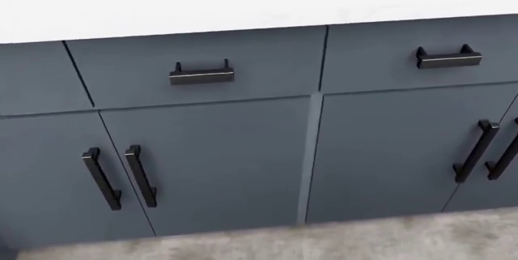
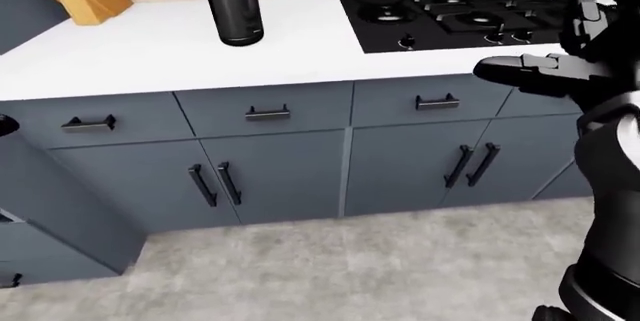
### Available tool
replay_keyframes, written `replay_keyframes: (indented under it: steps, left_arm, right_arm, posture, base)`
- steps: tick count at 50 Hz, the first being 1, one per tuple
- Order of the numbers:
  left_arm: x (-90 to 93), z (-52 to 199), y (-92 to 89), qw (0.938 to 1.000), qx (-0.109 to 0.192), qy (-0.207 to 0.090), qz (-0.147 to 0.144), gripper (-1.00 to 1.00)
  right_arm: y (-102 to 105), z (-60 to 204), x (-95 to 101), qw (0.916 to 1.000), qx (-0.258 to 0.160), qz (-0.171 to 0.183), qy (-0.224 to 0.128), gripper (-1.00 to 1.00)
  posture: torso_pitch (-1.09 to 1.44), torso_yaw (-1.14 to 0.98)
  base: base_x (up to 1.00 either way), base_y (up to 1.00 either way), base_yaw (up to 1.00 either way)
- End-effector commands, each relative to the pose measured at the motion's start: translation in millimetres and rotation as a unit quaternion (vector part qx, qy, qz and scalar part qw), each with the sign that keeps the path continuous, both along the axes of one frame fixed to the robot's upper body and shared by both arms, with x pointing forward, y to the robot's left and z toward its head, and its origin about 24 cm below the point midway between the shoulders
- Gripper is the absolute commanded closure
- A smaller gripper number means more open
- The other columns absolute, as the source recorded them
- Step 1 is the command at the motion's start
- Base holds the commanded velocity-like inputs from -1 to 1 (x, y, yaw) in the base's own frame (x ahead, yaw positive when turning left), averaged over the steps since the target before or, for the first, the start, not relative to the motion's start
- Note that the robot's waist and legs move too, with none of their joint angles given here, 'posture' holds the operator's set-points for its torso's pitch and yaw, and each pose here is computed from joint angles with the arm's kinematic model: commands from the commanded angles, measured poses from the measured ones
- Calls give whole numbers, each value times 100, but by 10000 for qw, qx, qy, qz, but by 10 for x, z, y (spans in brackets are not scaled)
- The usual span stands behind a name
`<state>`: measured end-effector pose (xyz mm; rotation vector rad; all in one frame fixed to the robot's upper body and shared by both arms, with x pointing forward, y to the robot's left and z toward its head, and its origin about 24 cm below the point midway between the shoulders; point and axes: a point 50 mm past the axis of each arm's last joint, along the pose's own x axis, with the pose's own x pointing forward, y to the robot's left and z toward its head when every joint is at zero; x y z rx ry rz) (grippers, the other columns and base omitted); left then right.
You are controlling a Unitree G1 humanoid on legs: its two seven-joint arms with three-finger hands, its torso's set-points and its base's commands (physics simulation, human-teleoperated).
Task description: Press the button to open the lid of the electric kettle.
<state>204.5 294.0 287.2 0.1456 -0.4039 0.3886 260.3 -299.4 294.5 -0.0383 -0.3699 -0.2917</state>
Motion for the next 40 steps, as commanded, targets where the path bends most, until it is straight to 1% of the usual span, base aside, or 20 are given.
replay_keyframes:
  steps: [1, 40]
  left_arm:
    - [-61, 138, -46, 9991, 223, -362, -20, -100]
    - [-69, 159, -54, 9991, 234, -358, -46, -100]
  right_arm:
    - [-29, 206, -112, 9986, -146, -134, -491, -100]
    - [-37, 223, -126, 9985, -139, -146, -507, -100]
  posture:
    - [0, 0]
    - [0, 0]
  base:
    - [14, 4, 0]
    - [13, 10, 0]
